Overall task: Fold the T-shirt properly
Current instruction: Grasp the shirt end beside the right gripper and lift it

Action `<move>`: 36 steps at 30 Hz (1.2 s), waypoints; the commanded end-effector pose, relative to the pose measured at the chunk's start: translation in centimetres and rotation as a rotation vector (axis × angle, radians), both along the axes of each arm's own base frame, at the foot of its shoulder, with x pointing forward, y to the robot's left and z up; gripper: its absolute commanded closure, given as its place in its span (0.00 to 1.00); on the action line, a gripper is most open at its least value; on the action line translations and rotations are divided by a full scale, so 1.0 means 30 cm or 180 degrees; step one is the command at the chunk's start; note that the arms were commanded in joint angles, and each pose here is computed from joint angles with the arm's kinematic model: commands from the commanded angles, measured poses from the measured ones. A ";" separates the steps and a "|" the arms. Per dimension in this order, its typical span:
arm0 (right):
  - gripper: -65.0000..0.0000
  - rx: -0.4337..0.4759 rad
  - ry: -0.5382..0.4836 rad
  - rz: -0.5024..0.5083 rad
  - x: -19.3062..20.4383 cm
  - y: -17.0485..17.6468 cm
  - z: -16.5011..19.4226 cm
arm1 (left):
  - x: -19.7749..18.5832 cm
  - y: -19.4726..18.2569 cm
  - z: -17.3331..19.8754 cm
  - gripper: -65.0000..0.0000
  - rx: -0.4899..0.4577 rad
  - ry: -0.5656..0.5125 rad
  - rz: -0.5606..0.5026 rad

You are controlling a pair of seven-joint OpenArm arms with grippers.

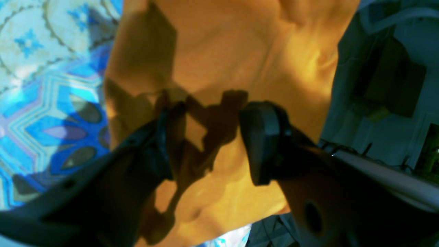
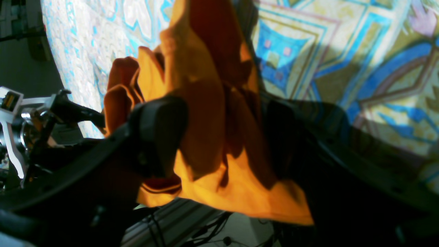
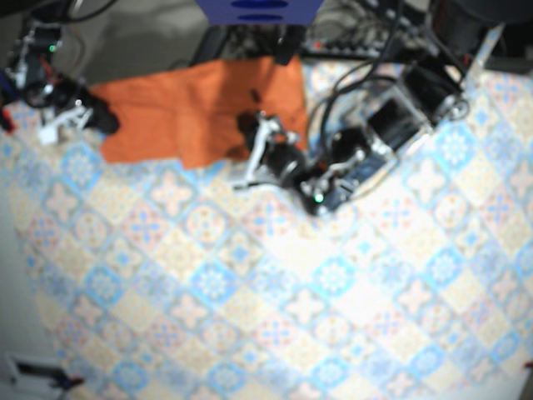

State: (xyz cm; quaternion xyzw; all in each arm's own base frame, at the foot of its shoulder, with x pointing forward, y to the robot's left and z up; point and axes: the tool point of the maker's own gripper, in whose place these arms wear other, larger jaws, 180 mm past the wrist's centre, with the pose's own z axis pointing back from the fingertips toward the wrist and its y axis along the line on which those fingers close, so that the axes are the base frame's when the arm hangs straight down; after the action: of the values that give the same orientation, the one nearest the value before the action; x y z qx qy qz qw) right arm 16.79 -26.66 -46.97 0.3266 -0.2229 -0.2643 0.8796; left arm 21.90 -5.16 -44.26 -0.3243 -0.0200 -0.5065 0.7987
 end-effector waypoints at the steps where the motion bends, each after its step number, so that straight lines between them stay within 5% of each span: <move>1: 0.38 -0.0072 0.0207 0.0111 -0.052 -0.012 -0.020 | 0.041 -0.031 0.044 0.55 -0.0131 -0.0095 0.0015; 17: 0.37 -0.0070 0.0045 0.0274 -0.041 0.009 -0.005 | 0.042 -0.032 0.045 0.55 -0.0139 -0.0098 0.0020; 32: 0.37 -0.0114 -0.0177 -0.0103 -0.004 -0.104 0.059 | 0.042 -0.033 0.045 0.55 -0.0143 -0.0099 0.0023; 36: 0.37 -0.0145 -0.0264 0.0134 -0.019 -0.091 0.071 | 0.042 -0.033 0.045 0.55 -0.0143 -0.0099 0.0023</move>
State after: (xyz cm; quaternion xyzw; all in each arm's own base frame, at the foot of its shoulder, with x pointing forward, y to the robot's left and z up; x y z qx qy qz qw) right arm 15.29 -28.58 -45.77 0.3244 -0.2383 -0.2322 0.8855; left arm 21.94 -5.23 -44.22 -0.3255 -0.0220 -0.5057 0.7987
